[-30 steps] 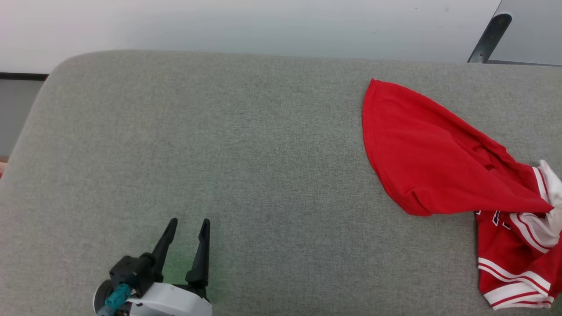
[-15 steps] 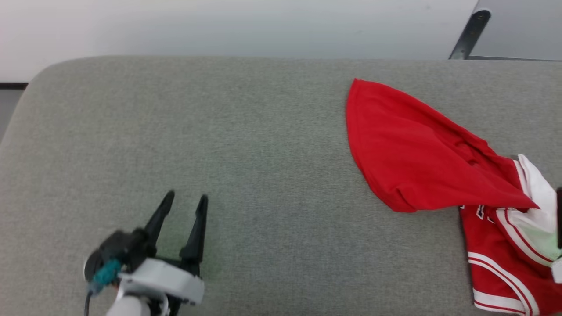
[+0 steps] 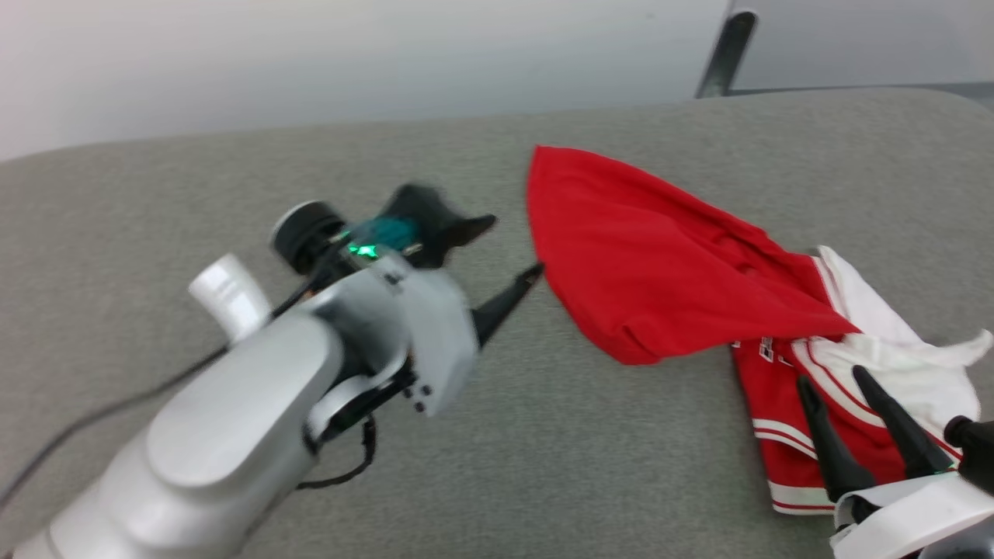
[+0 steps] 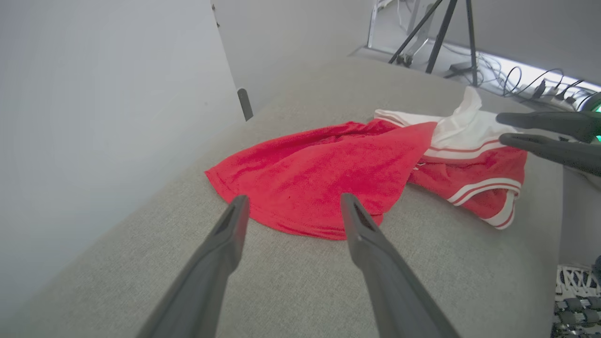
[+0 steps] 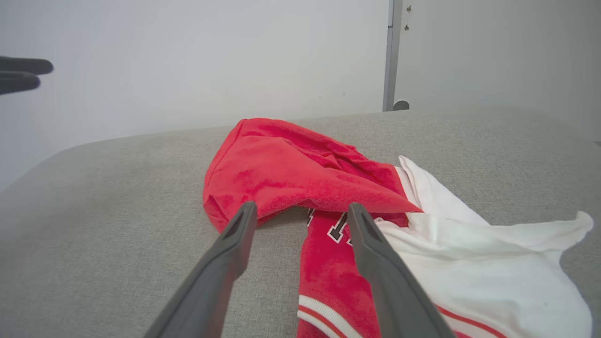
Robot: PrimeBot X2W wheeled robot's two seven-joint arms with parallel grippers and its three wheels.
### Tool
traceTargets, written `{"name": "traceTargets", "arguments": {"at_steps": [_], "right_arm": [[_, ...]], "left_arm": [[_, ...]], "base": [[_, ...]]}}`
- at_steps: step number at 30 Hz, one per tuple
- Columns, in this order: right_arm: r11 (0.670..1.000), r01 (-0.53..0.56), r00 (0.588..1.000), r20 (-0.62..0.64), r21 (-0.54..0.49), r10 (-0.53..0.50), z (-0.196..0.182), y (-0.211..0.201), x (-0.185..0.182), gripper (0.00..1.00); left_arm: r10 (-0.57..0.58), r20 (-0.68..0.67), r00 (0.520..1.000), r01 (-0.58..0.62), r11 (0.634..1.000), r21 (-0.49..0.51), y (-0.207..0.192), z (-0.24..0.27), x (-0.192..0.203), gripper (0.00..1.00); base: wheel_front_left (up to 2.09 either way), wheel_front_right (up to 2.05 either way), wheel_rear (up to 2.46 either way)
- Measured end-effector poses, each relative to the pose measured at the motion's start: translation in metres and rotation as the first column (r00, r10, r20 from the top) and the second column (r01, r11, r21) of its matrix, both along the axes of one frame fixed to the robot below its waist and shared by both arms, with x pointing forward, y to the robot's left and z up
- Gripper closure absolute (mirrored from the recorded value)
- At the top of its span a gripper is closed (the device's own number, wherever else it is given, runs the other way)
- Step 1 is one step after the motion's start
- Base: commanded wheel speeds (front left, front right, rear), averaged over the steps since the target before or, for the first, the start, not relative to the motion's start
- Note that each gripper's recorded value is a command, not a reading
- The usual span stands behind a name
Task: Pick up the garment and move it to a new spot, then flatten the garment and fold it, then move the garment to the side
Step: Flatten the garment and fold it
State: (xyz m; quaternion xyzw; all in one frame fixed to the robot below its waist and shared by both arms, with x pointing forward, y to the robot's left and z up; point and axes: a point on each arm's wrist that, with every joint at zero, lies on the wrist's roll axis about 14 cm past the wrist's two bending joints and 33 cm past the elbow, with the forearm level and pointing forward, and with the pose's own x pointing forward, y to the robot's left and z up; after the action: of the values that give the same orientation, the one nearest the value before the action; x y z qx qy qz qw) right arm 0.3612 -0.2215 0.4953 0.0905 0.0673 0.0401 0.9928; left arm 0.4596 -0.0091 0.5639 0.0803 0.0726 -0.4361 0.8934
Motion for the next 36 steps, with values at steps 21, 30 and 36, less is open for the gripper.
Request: {"name": "traceTargets", "arguments": {"at_steps": [21, 30, 36], "right_arm": [[0.991, 0.129, 0.992, -0.012, 0.035, -0.129, -0.019, -0.02, -0.009, 0.0], [0.983, 0.18, 0.983, -0.043, 0.019, -0.179, -0.032, -0.033, -0.015, 0.0], [0.983, 0.185, 0.982, -0.051, 0.016, -0.184, -0.035, -0.035, -0.016, 0.0]], "left_arm": [[-0.282, -0.402, 0.871, 0.418, 0.856, 0.305, -0.111, -0.104, -0.007, 0.0], [-0.281, -0.454, 0.846, 0.468, 0.8, 0.377, -0.111, -0.155, -0.013, 0.0], [-0.279, -0.445, 0.851, 0.459, 0.808, 0.37, -0.115, -0.161, -0.007, 1.0]], "base": [[0.0, 0.0, 0.0], [0.0, 0.0, 0.0], [0.0, 0.0, 0.0]]}}
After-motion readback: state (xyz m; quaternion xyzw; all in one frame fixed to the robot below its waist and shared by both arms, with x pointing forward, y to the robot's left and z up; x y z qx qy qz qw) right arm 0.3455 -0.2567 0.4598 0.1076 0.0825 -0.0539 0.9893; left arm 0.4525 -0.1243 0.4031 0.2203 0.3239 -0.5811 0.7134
